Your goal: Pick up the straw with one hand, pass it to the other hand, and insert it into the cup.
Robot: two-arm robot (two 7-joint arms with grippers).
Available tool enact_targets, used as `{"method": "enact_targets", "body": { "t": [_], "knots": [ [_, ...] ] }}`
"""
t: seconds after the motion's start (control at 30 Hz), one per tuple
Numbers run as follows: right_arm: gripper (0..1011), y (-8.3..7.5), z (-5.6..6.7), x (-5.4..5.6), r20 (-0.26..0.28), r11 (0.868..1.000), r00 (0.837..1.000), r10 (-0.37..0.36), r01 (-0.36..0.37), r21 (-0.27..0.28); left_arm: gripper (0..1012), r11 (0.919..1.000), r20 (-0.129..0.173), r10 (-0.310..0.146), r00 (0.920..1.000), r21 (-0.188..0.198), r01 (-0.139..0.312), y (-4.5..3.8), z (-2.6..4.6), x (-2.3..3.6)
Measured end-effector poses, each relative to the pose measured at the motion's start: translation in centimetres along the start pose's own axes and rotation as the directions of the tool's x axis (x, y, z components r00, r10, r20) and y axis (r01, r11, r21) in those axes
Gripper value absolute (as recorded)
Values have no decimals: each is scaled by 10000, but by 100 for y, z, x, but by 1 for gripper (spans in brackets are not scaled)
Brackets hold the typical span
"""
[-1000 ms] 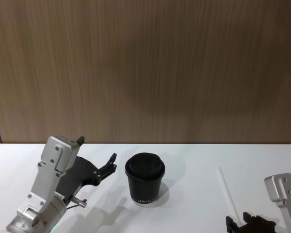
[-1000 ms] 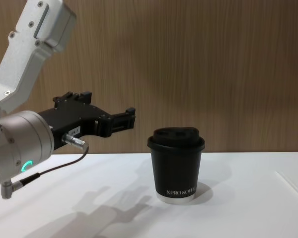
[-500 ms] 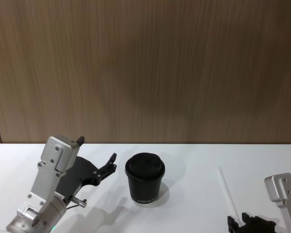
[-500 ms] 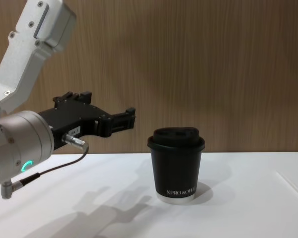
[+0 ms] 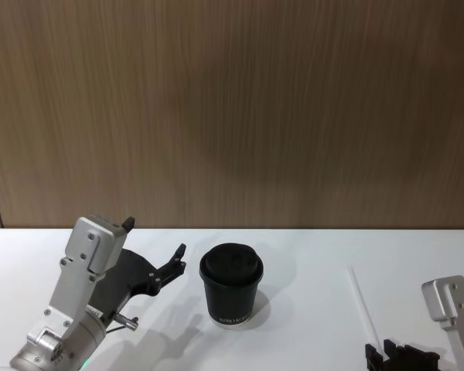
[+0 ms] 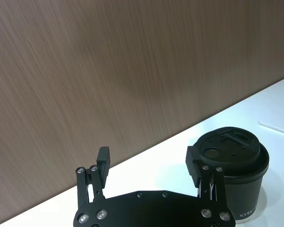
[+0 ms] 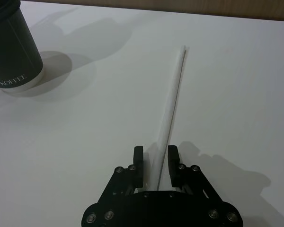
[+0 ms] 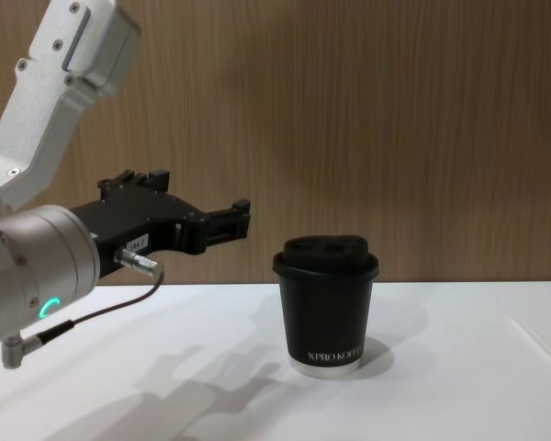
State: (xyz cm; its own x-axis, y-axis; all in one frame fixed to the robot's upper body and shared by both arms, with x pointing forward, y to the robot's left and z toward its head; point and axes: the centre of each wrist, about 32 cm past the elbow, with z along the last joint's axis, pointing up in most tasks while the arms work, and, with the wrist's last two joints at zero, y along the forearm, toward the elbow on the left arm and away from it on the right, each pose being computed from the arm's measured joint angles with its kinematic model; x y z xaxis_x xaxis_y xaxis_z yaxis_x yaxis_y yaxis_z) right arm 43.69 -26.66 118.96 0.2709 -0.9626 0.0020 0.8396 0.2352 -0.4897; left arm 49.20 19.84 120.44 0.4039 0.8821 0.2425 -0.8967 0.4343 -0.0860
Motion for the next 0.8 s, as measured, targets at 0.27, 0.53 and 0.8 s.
{"method": "enact_targets", "body": {
  "t": [0.27, 0.53, 0.8],
  "knots": [
    [265, 0, 0, 0, 0, 10000, 10000, 1, -1, 0, 1003, 10000, 0, 0, 10000, 0, 0, 0, 0, 0],
    [212, 0, 0, 0, 0, 10000, 10000, 1, -1, 1, 1002, 10000, 0, -1, 10000, 0, 1, 0, 0, 0],
    [134, 0, 0, -1, -1, 10000, 10000, 2, -2, 1, 1003, 10000, 0, 0, 10000, 0, 0, 0, 0, 0]
  ]
}}
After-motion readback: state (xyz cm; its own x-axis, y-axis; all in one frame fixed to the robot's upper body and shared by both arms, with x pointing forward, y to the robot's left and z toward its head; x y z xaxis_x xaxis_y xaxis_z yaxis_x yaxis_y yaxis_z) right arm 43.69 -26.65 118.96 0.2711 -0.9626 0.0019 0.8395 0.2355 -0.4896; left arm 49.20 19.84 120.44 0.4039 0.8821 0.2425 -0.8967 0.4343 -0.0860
